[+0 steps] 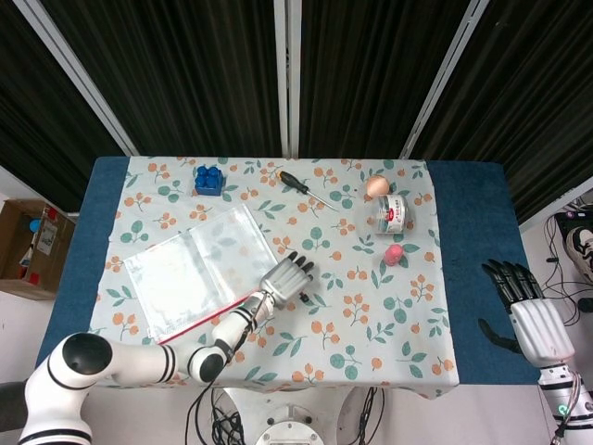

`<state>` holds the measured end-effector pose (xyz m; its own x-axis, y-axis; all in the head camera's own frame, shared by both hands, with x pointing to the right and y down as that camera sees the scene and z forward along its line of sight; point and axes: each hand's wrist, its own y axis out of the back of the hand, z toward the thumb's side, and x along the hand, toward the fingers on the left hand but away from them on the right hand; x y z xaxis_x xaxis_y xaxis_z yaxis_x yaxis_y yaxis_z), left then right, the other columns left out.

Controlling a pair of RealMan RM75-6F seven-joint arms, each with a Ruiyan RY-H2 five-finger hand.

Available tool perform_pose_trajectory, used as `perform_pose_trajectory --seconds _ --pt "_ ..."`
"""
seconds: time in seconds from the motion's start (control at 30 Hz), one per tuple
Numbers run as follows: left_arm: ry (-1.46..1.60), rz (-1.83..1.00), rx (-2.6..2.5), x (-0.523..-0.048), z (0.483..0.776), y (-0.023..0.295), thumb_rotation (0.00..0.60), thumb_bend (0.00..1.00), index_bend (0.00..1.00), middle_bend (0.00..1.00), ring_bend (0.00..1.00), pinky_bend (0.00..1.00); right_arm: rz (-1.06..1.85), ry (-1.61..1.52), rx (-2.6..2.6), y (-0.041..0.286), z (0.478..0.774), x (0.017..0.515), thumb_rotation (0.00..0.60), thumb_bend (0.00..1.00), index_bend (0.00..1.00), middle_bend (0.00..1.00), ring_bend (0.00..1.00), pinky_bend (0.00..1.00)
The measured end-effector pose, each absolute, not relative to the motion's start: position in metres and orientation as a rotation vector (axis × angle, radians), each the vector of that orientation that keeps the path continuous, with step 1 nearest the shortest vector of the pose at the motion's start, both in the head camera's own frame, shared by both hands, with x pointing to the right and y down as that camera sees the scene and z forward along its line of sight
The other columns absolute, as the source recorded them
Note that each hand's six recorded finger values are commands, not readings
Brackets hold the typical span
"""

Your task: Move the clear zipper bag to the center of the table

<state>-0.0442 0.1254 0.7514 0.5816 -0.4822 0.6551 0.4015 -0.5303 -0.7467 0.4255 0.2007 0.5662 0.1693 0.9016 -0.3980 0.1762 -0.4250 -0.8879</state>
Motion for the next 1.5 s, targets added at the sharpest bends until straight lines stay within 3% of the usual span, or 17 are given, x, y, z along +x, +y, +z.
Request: perform_pose_trajectory --seconds 1.03,1.3,1.5 --pt "0.146 -1.127 -1.858 -0.053 0.764 0.123 0.600 0.41 0.61 0.22 0.13 0.15 1.330 -1.018 -1.727 0.199 0.566 0.423 0.600 0.23 0.00 0.05 0.00 0.00" --pt "0.300 -1.085 -1.874 -0.061 0.744 0.116 0.600 0.42 0.64 0.24 0.13 0.15 1.303 -1.004 -1.727 0.194 0.562 0.418 0.600 0.23 0.00 0.05 0.00 0.00" --pt "0.534 -1.008 -1.871 -0.083 0.701 0.112 0.600 0.42 0.65 0.23 0.13 0.15 1.229 -0.990 -1.756 0.179 0.556 0.404 0.600 0.23 0.00 0.05 0.00 0.00"
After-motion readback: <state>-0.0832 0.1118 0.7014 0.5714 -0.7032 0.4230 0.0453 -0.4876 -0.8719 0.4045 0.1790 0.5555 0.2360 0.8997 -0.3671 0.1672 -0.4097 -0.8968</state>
